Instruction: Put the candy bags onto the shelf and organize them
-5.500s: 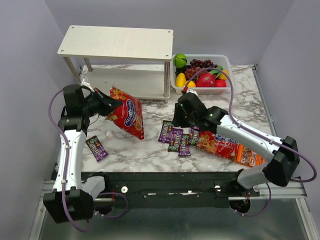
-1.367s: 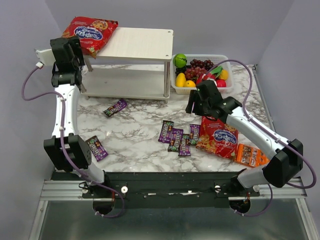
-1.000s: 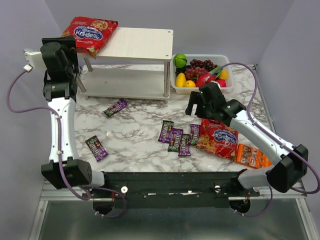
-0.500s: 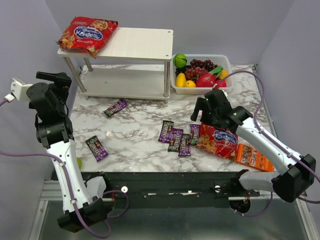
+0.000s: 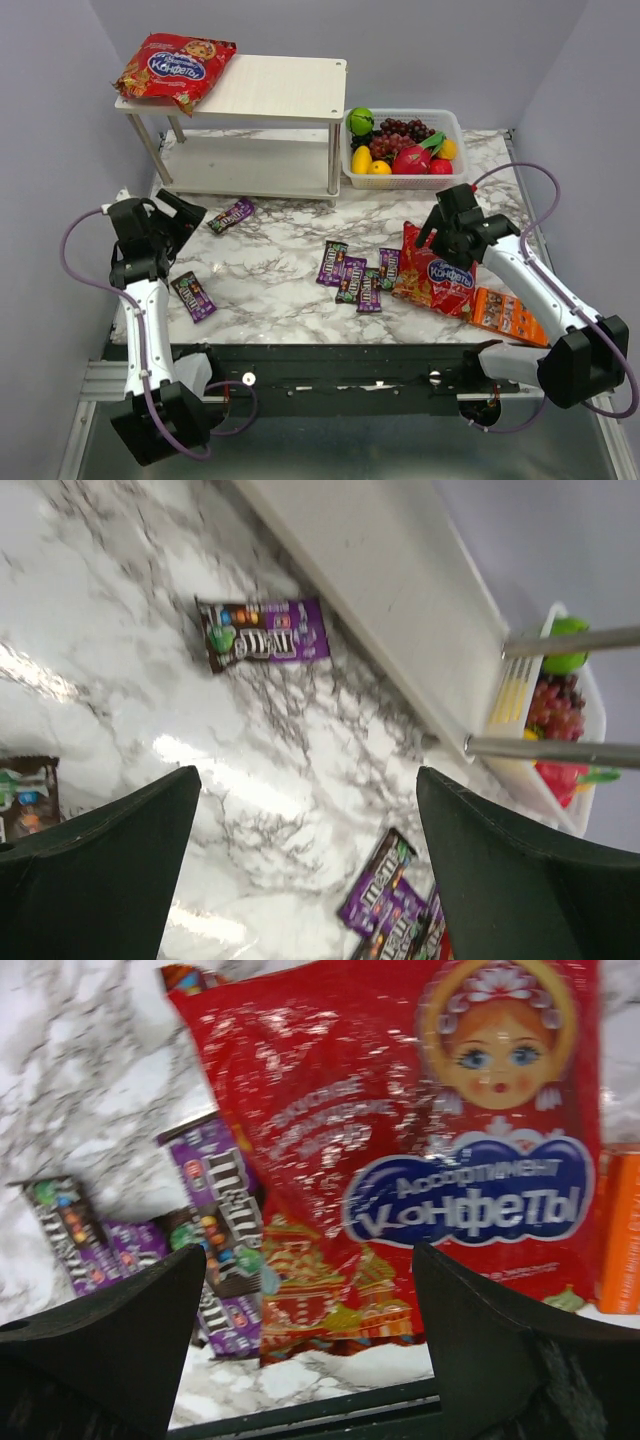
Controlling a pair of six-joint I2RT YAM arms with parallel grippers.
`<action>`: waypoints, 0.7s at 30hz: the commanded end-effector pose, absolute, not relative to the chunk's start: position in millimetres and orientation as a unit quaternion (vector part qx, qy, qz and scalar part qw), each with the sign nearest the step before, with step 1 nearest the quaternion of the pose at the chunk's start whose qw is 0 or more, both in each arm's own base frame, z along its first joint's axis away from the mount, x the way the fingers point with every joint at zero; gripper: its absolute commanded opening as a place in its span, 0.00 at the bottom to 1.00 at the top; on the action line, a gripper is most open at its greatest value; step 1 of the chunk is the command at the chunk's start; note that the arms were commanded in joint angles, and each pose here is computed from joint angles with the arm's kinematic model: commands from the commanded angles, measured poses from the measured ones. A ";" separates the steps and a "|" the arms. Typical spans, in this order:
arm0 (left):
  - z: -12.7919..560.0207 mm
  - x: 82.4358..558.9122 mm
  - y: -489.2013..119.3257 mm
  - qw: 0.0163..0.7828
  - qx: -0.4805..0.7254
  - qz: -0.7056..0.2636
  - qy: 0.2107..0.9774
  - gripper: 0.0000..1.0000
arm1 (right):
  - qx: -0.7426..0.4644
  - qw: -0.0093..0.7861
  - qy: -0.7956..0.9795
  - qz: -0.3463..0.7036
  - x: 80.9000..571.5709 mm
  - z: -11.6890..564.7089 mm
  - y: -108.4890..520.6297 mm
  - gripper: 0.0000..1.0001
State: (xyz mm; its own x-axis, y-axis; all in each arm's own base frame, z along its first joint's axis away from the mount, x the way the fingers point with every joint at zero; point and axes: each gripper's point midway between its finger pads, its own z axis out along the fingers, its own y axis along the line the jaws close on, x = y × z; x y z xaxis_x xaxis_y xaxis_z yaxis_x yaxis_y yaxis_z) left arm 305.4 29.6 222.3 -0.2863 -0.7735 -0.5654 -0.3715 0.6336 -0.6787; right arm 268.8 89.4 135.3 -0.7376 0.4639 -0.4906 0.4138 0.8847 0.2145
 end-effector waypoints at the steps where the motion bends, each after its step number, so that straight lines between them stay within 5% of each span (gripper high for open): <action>1: 213.4 307.1 -18.8 0.437 -0.284 -0.272 0.809 0.97 | 0.273 0.253 0.927 -0.039 251.6 116.7 41.3 0.92; 10: 164.6 294.8 -115.9 0.341 -0.219 -0.324 0.855 0.96 | 0.301 0.176 0.936 -0.055 232.2 64.8 26.0 0.89; 21: 134.5 266.8 -148.1 0.293 -0.198 -0.347 0.869 0.96 | 0.295 0.026 0.935 0.194 210.6 16.2 140.0 0.80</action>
State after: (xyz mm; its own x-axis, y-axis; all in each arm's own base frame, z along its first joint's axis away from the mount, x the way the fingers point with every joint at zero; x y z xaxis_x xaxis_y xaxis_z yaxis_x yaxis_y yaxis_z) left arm 269.5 -141.5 133.1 -0.7505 -0.5411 -0.3795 -0.1545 0.7020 -0.6952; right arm 229.5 76.7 36.4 -0.7835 0.5915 -0.1905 0.5536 0.8036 0.2184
